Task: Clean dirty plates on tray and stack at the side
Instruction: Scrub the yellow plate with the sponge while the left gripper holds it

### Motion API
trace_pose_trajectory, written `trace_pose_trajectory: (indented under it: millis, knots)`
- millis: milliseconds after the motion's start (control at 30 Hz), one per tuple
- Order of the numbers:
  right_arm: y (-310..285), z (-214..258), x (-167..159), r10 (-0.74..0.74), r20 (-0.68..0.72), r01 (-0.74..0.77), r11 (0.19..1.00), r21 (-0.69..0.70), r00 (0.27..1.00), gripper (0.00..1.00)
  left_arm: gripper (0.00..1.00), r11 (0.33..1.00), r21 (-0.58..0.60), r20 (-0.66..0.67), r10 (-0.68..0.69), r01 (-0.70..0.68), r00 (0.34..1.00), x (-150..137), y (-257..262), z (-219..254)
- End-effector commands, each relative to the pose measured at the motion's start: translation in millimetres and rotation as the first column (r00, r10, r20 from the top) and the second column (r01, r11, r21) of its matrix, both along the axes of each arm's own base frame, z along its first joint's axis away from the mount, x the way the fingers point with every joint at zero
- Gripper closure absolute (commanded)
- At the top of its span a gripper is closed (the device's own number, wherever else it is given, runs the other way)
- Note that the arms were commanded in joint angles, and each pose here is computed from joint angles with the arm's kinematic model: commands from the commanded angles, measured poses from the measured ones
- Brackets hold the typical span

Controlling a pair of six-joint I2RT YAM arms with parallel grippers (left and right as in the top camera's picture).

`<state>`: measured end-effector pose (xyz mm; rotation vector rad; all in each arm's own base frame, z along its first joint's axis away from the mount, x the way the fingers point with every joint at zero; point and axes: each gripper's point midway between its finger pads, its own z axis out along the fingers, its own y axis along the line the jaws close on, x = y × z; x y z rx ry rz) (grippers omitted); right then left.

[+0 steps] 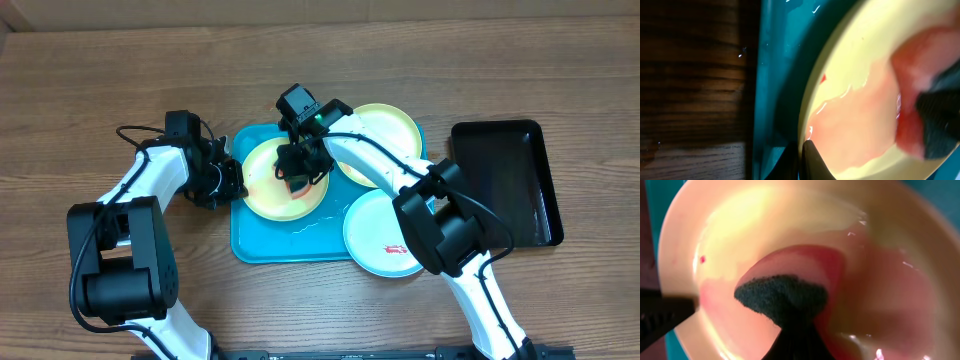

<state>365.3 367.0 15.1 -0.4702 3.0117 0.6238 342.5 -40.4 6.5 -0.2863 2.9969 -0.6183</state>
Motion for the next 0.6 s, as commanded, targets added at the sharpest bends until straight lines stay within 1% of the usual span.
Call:
trace_pose_trajectory:
  millis: [0,100,167,267,400,500,567]
  knots:
    - [11.5,-15.7,-43.0,0.05,-0.145,-0.05,0.999,0.004,0.988,0.96,0.96,1.0,0.015,-0.01,-0.014,0.014,1.0,-1.9,1.8,-4.4]
    - [-3.8,-19.7,-52.5,0.045,-0.178,-0.058,0.996,-0.07,0.983,0.96,0.96,1.0,0.015,-0.01,-0.014,0.014,1.0,-2.0,1.8,-4.4]
    - [-21.1,-23.3,-48.8,0.022,-0.159,-0.047,0.987,-0.154,0.987,0.96,0.96,1.0,0.015,-0.01,-0.014,0.014,1.0,-1.9,1.8,-4.4]
    - [-46.2,-24.2,-35.0,-0.004,-0.092,-0.022,0.96,-0.28,0.996,0.96,0.96,1.0,0.016,-0.009,-0.014,0.015,1.0,-1.9,1.9,-4.4]
    - [-72.2,-13.3,-9.8,-0.011,0.037,0.025,0.906,-0.421,0.999,0.96,0.96,1.0,0.018,-0.009,-0.014,0.014,1.0,-1.8,2.3,-4.6]
    - [-74.6,-6.2,5.8,-0.009,0.111,0.058,0.894,-0.444,0.994,0.96,0.96,1.0,0.018,-0.009,-0.014,0.014,1.0,-1.8,2.3,-4.6]
    - [-63.6,-5.1,16.8,-0.019,0.154,0.079,0.913,-0.399,0.988,0.96,0.96,1.0,0.018,-0.01,-0.014,0.014,1.0,-1.9,2.3,-4.6]
